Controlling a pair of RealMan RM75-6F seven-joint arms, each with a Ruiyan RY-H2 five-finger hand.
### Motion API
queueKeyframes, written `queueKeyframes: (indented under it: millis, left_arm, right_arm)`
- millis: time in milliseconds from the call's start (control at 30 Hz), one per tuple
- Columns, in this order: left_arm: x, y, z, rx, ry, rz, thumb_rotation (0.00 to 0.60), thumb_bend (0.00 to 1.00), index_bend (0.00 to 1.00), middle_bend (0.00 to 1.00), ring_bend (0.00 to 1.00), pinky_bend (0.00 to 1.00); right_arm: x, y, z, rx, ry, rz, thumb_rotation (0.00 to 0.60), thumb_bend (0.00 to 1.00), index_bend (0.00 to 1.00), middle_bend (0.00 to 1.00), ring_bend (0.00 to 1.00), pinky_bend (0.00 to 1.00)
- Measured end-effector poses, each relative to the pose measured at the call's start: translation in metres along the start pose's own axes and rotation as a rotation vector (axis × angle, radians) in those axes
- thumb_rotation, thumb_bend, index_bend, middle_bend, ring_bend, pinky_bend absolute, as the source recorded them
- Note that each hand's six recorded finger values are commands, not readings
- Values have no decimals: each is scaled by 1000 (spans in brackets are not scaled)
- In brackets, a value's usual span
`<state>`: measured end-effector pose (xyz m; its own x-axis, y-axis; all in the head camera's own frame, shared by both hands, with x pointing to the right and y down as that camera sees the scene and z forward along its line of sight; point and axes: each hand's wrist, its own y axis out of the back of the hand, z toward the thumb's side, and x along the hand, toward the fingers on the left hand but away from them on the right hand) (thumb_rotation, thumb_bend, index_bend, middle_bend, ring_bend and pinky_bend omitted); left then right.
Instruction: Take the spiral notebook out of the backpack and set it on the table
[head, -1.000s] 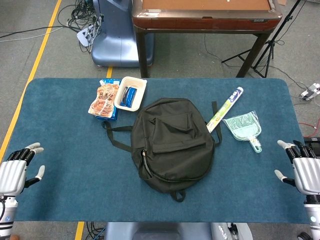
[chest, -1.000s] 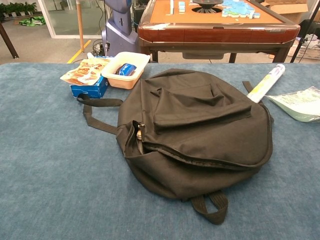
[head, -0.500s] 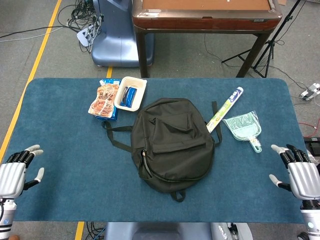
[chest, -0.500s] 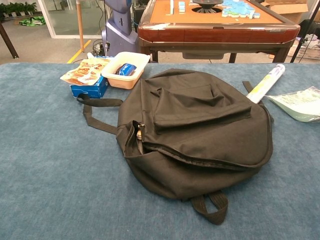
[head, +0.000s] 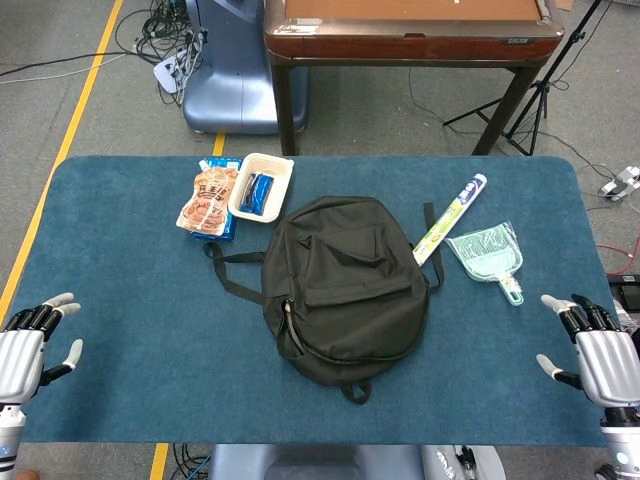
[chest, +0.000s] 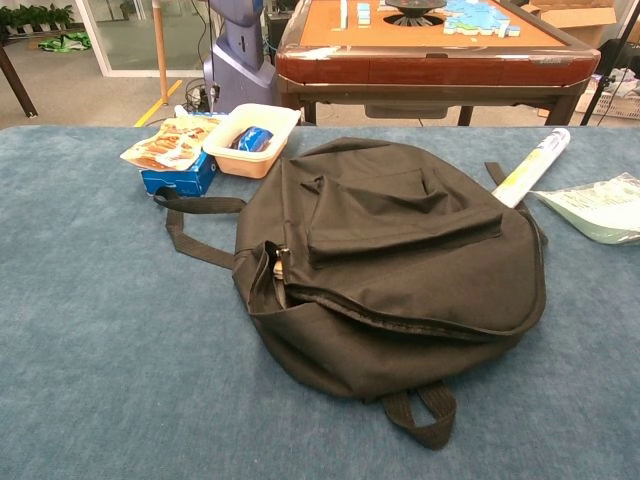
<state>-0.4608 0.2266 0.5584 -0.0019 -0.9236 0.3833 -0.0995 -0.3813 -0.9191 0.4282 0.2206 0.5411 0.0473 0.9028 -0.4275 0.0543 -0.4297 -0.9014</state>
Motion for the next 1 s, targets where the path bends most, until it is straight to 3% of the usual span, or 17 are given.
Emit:
queueKeyframes:
  millis: [233,600,767,1000]
  left_arm:
    - [3,1,4,-1,-3,-1,600,353,288,226,252,220]
    - [4,-1,11,-10,-19,-6,600,353,287,226,252,220]
    - [4,0,12,-7,-29,-8,600,353,288,226,252,220]
    - [2,2,11,-6,-35,-8,600,353,287,226,252,220]
  right_arm:
    - [-11,-9,26,-8,115,59,600,164,221,268,137,242]
    - [-40,-52,108,40,385,255,600,55,218,191,96,237]
    - [-51,-77,153,61,489,304,600,45,144,135,44,191]
    - [-62,-110,207,90,582,310,600,32,28,68,2,149]
